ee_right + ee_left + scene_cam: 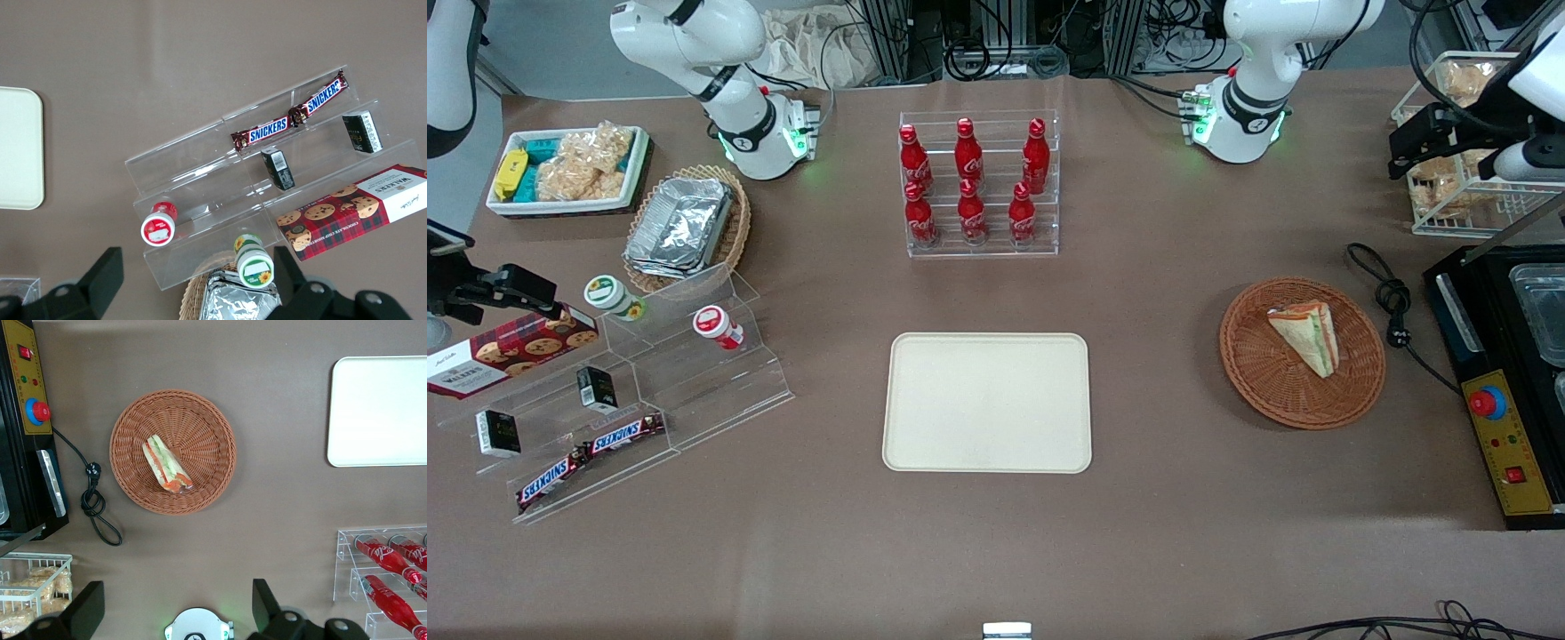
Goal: Place sandwich from basket to tray
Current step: 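Move the left gripper over the wrapped sandwich in the wicker basket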
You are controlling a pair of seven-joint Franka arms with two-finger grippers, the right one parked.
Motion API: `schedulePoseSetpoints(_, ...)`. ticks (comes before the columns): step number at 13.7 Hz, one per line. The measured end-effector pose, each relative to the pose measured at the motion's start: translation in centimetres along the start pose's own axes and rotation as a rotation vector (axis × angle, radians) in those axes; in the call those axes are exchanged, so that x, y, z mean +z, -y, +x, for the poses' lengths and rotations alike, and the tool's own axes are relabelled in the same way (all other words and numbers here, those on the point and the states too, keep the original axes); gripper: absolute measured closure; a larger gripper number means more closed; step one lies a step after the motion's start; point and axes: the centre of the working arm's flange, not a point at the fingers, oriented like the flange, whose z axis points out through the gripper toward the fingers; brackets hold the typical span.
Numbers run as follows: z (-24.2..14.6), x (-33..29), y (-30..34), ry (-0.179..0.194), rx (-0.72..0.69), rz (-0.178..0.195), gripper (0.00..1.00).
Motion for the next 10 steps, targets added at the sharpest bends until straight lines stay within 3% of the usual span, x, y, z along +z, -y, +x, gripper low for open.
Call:
schedulePoseSetpoints(6, 0.0, 0.0, 0.2, 0.001, -0.061, 0.000, 0.00)
schedulePoseSetpoints(10, 0.4, 1.5, 0.2, 0.035, -0.325, 0.005, 0.00)
